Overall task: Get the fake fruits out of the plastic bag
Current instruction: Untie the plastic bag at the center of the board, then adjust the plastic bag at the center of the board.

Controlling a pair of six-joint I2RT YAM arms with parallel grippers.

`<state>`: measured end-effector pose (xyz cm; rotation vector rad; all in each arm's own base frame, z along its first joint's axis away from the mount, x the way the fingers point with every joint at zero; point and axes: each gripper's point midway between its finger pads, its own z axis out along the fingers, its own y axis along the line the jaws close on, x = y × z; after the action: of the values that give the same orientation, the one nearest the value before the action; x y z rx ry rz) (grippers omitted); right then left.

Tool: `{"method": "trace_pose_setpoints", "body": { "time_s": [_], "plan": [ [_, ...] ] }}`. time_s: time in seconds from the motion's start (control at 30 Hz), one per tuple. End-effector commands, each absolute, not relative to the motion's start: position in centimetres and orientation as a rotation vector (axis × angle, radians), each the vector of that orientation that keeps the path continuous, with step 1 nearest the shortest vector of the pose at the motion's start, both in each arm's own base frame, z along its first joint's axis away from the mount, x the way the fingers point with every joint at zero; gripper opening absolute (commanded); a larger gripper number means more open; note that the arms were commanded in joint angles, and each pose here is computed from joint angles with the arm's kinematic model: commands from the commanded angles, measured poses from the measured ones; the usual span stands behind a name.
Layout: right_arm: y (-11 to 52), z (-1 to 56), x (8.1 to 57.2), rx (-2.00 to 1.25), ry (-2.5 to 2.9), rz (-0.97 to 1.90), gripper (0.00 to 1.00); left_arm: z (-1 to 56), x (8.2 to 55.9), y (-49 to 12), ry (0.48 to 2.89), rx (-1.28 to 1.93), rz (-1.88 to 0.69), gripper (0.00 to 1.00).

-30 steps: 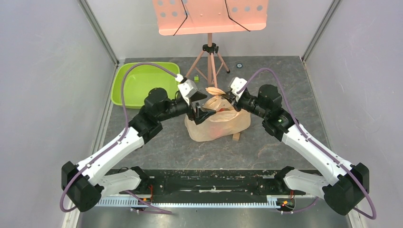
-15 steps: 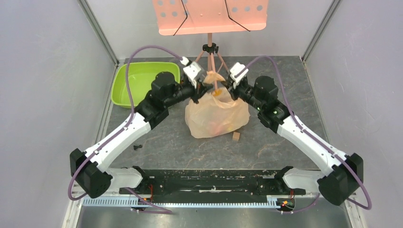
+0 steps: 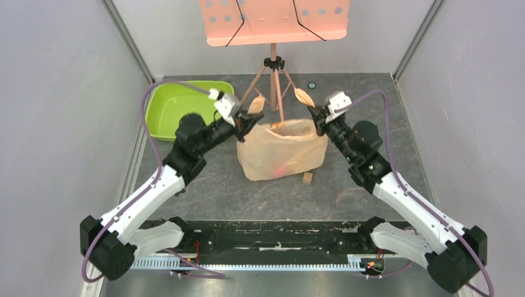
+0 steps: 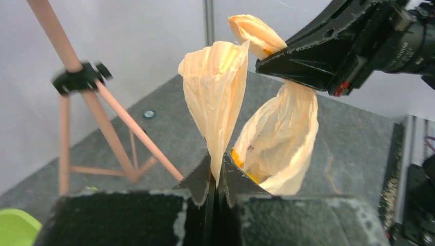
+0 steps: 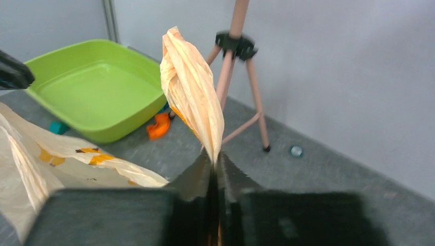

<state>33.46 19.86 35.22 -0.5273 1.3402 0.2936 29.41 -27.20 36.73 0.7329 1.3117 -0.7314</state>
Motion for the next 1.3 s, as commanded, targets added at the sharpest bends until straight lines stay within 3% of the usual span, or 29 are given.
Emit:
{"method": "trace_pose_setpoints", "body": {
  "time_s": [0.0,0.07,0.17,0.3,0.5,0.6,0.67,0.7,0.8,0.93,1.27],
  "plan": [
    [18.9,31.8,30.6,-0.482,1.347,0.384,0.16,35.7,24.9,-26.6,1.178,0.671,-0.916,0.02],
    [19.2,30.7,29.2,-0.523,1.367,0.432,0.45,34.4,23.6,-26.3,1.187,0.689,-0.949,0.02],
    [19.7,30.9,27.5,-0.572,1.391,0.5,0.65,33.4,22.4,-26.3,1.211,0.727,-0.978,0.02],
    [20.2,33.7,25.6,-0.602,1.405,0.588,0.73,34.0,20.5,-26.6,1.183,0.775,-1.045,0.02],
    [21.2,38.2,23.4,-0.627,1.423,0.717,0.74,33.7,19.1,-26.6,1.171,0.804,-1.087,0.02],
    [22.0,40.4,23.2,-0.609,1.421,0.769,0.71,33.1,19.0,-26.7,1.186,0.803,-1.093,0.02],
    [23.0,41.3,23.3,-0.606,1.44,0.791,0.64,32.9,19.0,-26.7,1.192,0.801,-1.096,0.02],
    [23.7,41.7,23.3,-0.606,1.451,0.796,0.58,32.8,18.9,-26.7,1.192,0.801,-1.097,0.02],
    [26.1,42.3,23.4,-0.614,1.498,0.822,0.27,32.7,18.9,-26.5,1.194,0.795,-1.091,0.02],
    [29.4,40.5,22.8,-0.624,1.582,0.847,0.03,32.6,19.0,-26.4,1.195,0.785,-1.081,0.02],
    [30.5,31.4,22.1,-0.59,1.827,0.635,0.0,32.2,19.2,-26.2,1.205,0.763,-1.074,0.02]
  ]
}}
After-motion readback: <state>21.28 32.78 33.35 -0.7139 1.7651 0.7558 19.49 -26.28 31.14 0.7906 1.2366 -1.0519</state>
